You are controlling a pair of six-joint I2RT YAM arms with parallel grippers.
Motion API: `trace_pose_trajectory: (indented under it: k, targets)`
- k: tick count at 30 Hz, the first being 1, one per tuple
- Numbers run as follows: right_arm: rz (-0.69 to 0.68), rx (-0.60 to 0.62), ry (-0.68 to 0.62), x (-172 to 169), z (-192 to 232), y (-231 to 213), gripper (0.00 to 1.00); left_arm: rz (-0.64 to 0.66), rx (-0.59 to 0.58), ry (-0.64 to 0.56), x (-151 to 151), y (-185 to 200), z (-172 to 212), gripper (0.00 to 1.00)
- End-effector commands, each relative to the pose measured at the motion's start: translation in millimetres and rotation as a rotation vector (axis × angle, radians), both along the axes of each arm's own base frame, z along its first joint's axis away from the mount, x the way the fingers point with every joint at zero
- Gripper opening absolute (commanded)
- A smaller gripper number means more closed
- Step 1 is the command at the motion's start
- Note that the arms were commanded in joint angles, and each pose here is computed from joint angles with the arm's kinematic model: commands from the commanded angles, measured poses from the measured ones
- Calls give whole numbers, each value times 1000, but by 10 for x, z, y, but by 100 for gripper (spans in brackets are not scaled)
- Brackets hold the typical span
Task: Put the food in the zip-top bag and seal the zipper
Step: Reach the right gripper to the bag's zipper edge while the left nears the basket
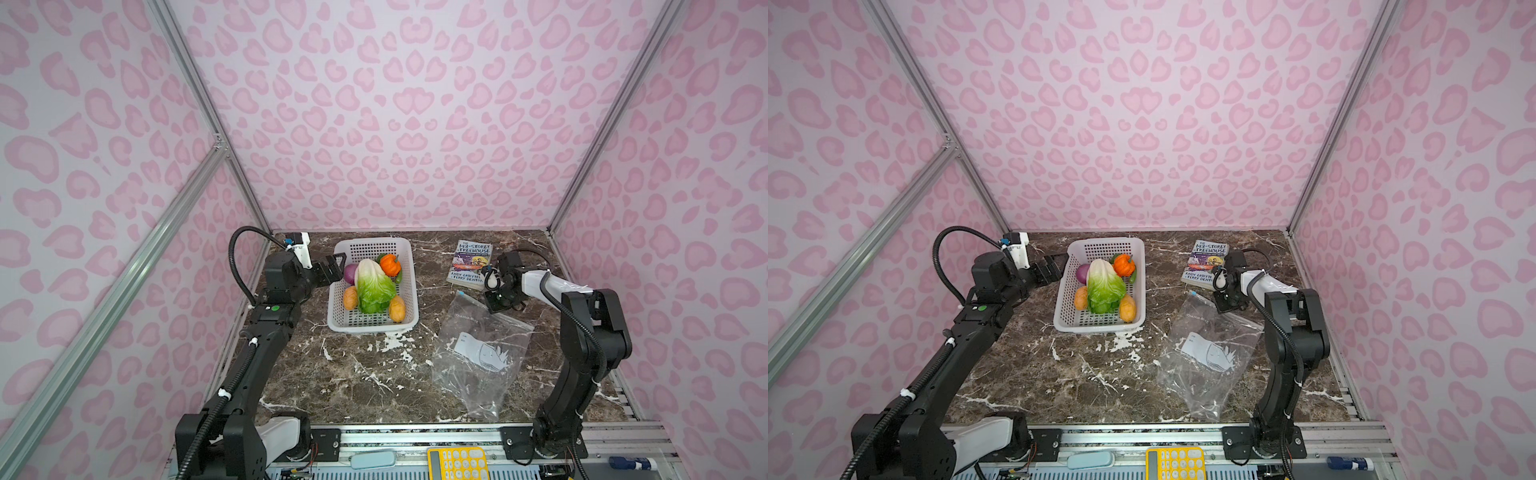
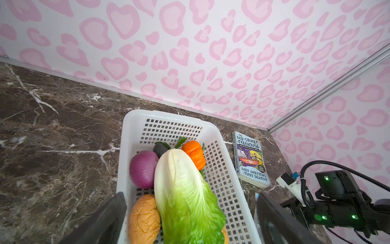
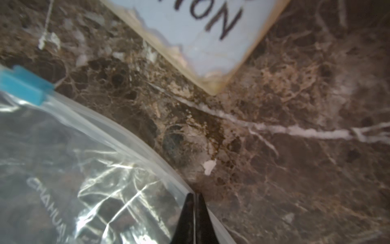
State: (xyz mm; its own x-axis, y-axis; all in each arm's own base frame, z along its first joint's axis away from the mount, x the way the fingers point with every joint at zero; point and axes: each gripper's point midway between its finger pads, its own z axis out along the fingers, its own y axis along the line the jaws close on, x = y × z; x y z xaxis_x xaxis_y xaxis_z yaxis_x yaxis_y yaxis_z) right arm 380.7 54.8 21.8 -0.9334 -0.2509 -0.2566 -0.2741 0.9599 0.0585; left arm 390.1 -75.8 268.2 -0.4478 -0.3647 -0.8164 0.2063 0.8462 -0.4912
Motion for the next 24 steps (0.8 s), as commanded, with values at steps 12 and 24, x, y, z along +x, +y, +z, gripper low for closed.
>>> trace_pose_trajectory:
  k: [12, 24]
  targets:
    - [-303, 127, -75, -205, 398, -133, 0, 13, -29, -16, -59, -4, 77, 98]
    - [-148, -54, 12, -460, 150, -47, 98, -10, -38, -8, -66, -69, 70, 98]
